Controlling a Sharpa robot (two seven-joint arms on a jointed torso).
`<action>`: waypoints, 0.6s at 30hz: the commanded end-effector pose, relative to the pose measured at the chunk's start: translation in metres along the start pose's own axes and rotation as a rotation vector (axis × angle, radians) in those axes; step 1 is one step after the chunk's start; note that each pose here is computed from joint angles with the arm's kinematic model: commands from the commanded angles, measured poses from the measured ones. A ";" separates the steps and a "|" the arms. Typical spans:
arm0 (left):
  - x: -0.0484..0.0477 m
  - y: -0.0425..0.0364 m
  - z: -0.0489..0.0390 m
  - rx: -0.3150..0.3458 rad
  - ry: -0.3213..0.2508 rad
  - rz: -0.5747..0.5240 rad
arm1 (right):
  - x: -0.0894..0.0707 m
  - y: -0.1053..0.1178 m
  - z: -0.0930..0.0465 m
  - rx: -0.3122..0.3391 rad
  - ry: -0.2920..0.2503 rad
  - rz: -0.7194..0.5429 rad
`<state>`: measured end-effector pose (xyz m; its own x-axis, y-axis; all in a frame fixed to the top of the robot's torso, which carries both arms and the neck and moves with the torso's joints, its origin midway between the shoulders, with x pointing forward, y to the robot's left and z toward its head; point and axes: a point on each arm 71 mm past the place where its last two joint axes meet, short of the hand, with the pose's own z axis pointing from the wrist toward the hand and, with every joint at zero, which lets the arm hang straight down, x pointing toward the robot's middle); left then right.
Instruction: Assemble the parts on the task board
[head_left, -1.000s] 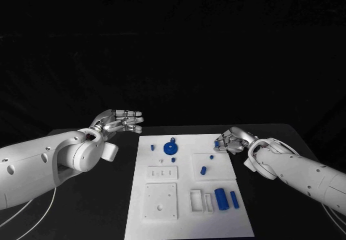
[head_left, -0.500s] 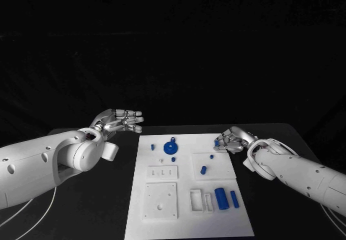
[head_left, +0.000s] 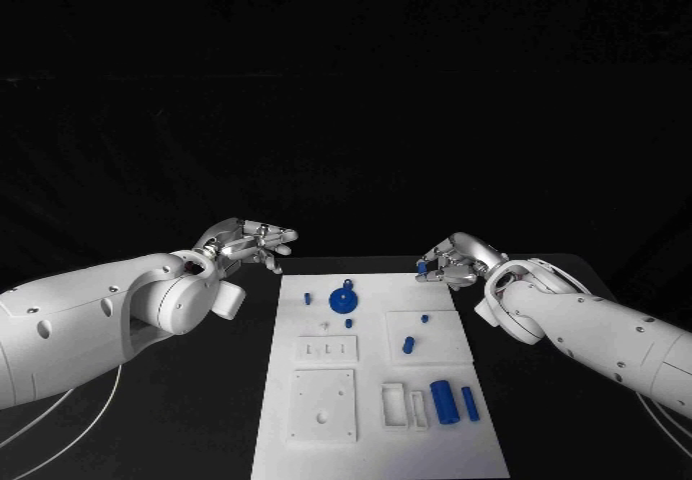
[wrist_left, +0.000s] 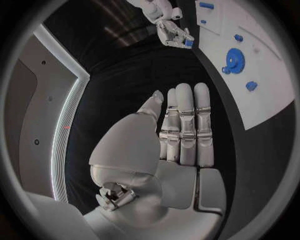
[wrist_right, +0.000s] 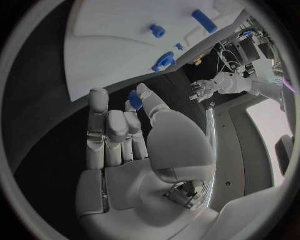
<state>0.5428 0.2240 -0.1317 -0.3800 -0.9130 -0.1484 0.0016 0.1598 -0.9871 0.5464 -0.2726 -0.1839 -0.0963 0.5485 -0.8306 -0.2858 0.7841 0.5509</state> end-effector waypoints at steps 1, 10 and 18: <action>0.0065 -0.0017 0.0056 -0.096 0.082 0.055 | 0.006 0.017 0.004 0.013 0.042 -0.028; 0.0237 -0.0056 0.0192 -0.208 0.175 0.171 | 0.020 0.065 0.011 -0.023 0.088 -0.049; 0.0437 -0.0016 0.0287 -0.315 0.237 0.283 | 0.039 0.098 0.018 -0.030 0.126 -0.065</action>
<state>0.5548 0.1743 -0.1338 -0.5576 -0.7731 -0.3024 -0.1100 0.4299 -0.8961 0.5314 -0.1699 -0.1576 -0.1867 0.5050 -0.8427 -0.3600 0.7629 0.5369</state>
